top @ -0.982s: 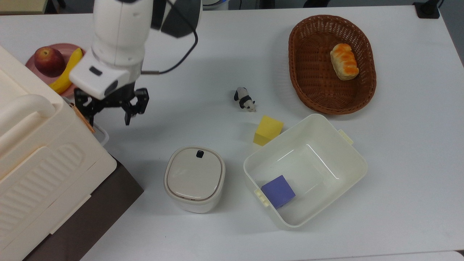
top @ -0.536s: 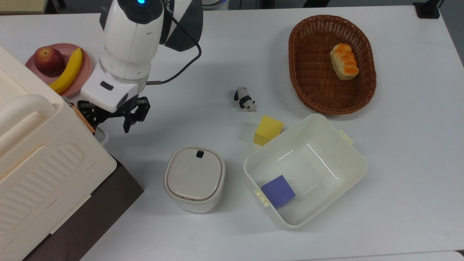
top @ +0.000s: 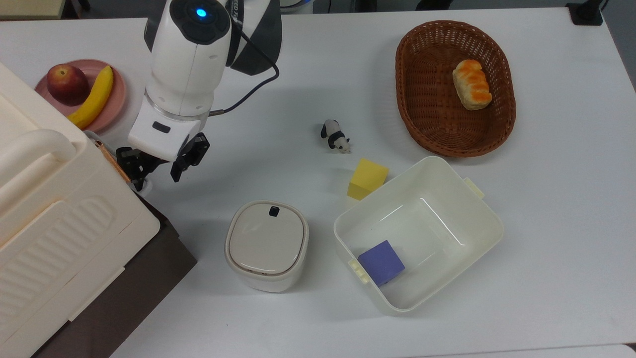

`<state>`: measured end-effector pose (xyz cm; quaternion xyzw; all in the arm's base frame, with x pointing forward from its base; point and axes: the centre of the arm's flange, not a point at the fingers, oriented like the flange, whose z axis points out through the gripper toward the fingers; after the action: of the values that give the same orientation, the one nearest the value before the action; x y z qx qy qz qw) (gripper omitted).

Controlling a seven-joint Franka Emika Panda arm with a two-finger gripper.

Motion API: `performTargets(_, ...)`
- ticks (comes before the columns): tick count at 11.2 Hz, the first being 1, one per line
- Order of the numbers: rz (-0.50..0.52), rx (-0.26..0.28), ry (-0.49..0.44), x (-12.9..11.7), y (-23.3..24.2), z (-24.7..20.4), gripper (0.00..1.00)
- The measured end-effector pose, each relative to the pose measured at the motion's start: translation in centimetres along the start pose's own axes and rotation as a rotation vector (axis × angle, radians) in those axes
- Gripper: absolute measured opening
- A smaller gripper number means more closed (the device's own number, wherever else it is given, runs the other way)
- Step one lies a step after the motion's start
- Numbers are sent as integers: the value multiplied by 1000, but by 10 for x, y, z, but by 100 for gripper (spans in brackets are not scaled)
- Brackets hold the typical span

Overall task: Slide the drawer open
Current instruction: 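Pull the handle outward, sliding the drawer out of the wooden unit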

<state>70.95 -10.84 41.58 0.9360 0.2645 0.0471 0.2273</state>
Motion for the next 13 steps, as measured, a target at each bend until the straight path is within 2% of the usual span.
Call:
performTargets(2,-24,6,1,3,-10,-3,66)
performTargets(9,-84,53,-7,-19,-60,-34,66)
performTargets(13,-111,78,-45,-22,-78,-45,66)
